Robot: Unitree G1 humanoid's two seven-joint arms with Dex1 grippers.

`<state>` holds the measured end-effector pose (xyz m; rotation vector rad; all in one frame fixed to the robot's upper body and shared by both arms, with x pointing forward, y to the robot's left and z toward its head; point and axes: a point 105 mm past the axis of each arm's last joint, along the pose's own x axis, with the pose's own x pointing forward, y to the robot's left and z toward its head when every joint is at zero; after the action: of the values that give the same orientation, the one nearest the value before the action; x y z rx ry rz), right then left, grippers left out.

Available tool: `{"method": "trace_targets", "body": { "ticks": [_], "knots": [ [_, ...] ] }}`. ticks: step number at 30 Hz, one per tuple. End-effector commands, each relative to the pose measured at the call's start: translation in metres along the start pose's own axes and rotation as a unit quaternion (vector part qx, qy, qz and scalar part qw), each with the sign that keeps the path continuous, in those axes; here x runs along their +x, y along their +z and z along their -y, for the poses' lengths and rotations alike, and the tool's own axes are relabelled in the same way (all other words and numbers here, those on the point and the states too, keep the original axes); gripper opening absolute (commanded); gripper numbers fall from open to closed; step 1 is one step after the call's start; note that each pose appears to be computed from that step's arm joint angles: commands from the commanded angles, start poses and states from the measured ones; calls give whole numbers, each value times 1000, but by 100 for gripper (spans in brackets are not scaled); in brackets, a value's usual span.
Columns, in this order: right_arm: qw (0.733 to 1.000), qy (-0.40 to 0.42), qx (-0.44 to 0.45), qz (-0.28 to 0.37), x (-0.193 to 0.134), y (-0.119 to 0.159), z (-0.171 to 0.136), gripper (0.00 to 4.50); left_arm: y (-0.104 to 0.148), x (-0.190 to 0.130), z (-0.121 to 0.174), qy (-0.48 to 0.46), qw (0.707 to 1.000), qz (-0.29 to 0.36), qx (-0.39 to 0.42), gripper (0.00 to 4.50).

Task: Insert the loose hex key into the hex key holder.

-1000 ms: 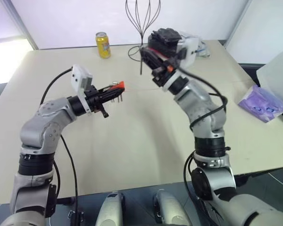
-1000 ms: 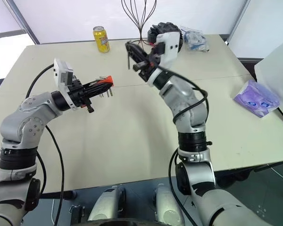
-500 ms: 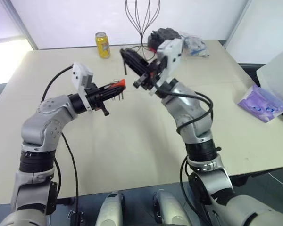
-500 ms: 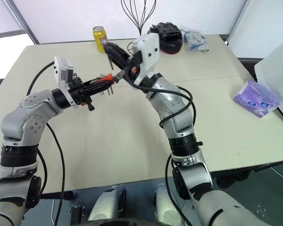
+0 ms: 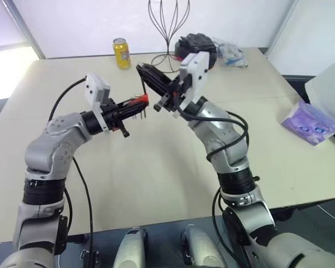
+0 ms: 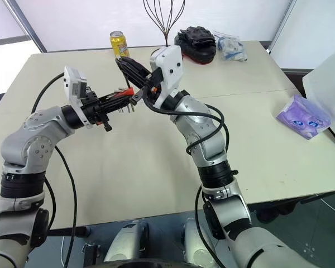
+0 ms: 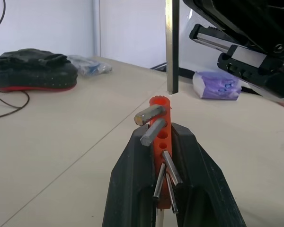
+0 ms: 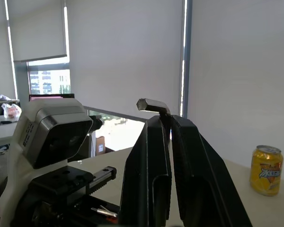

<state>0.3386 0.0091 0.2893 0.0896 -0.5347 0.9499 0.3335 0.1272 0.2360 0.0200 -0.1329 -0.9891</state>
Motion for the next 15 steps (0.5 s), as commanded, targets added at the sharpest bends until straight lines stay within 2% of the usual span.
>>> {"method": "trace_targets", "body": {
  "ticks": [1,15],
  "knots": [
    [999,-1,-18,34,7,18,0,3,11,0,6,-11,1000,17,17,0],
    [999,21,-12,28,7,13,-12,3,12,1,7,-8,1000,21,17,0]
  ]
}}
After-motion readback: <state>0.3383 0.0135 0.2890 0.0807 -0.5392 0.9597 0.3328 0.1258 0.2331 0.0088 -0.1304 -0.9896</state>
